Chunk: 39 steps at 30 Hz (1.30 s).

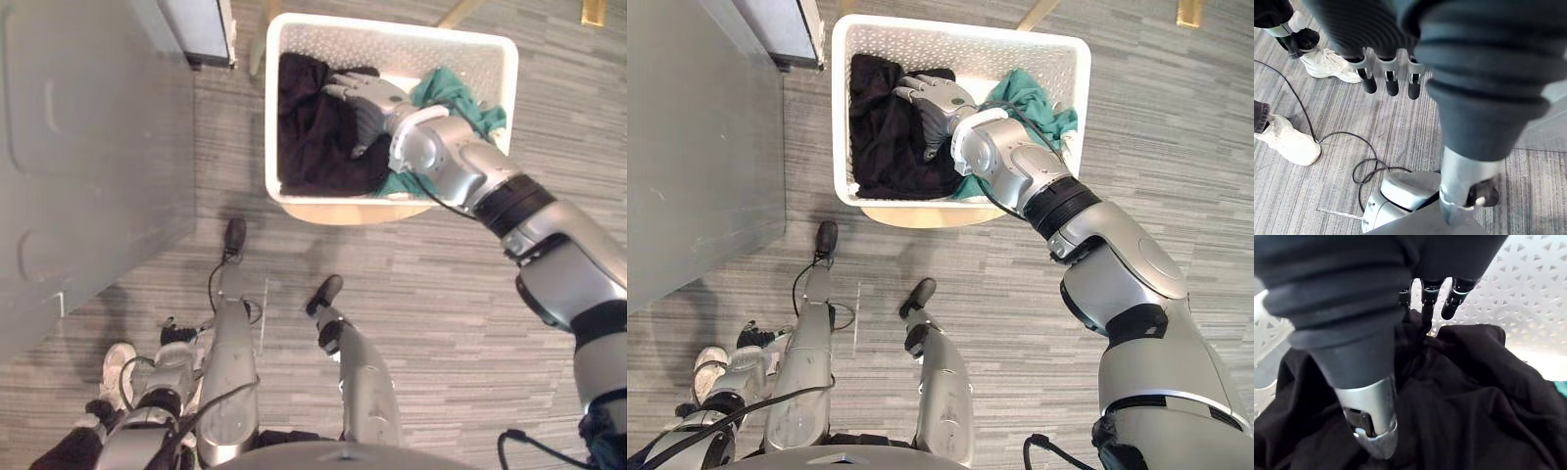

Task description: Pick up the laundry basket with both hands and put the clothes into the washing machine.

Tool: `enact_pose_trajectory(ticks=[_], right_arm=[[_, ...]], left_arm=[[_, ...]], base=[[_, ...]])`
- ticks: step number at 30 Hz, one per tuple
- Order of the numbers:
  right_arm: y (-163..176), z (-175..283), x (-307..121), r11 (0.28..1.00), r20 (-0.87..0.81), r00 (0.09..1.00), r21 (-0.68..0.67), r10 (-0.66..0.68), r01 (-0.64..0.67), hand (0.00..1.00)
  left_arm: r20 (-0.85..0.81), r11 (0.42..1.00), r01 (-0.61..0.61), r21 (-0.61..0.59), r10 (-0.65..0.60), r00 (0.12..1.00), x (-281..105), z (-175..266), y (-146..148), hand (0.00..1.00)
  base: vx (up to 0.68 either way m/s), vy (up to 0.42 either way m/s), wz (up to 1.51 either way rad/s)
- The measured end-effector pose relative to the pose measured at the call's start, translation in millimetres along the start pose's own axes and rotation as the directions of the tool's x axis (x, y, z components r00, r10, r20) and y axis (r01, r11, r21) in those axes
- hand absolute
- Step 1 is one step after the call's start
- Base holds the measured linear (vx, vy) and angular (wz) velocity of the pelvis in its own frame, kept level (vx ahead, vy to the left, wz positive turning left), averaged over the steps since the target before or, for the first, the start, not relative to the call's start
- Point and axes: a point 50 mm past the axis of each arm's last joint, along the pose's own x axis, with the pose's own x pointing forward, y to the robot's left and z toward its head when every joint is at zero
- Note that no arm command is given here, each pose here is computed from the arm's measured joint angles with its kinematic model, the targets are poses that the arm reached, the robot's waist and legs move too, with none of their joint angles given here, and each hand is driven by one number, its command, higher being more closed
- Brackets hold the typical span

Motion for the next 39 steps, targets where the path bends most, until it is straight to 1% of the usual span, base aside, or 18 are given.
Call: enact_pose_trajectory(ticks=[3,7,13,18,26,27,34,39], right_arm=[[2.8,-5.8,0.1,1.0,-0.027,1.0,0.005,0.01,-0.01,0.0],[-3.9,-10.2,-0.4,0.999,-0.045,0.999,0.028,-0.019,0.02,0.0],[-3.7,-17.2,-1.4,0.999,-0.078,0.997,0.046,-0.023,0.026,0.0],[0.2,-24.3,-2.5,0.996,-0.114,0.993,0.084,-0.025,0.034,0.0],[10.6,-29.0,-3.9,0.989,-0.154,0.987,0.137,-0.034,0.056,0.0],[11.6,-29.7,-3.9,0.99,-0.159,0.987,0.133,-0.034,0.056,1.0],[7.6,-30.2,-2.3,0.984,-0.179,0.981,0.151,-0.071,0.099,1.0],[14.6,-29.8,-2.6,0.983,-0.181,0.982,0.163,-0.056,0.086,1.0]], left_arm=[[0.006,1.0,0.011,-0.003,-0.011,1.0,-1.0,1.0,-3.8,0.0],[0.011,1.0,0.023,0.012,-0.023,1.0,-2.0,0.9,-7.2,0.0],[0.021,0.999,0.04,0.021,-0.041,0.999,-3.7,1.0,-13.1,0.0],[0.019,0.997,0.069,0.026,-0.069,0.997,-6.5,-1.0,-21.9,0.0],[0.021,0.997,0.077,0.008,-0.077,0.997,-7.4,-1.0,-24.5,0.0],[0.021,0.997,0.078,0.009,-0.078,0.997,-7.5,-1.1,-24.8,0.0],[0.02,0.995,0.096,0.019,-0.097,0.995,-9.5,-2.1,-31.0,0.0],[0.017,0.994,0.104,0.018,-0.104,0.994,-10.5,-3.0,-33.6,0.0]], base=[[0.04,-0.044,-0.01],[0.04,-0.045,-0.01],[0.02,-0.036,-0.01],[0.02,-0.034,0.03],[0.03,-0.036,0.0],[0.02,-0.035,0.01],[0.01,-0.026,0.01],[0.02,-0.035,0.0]])
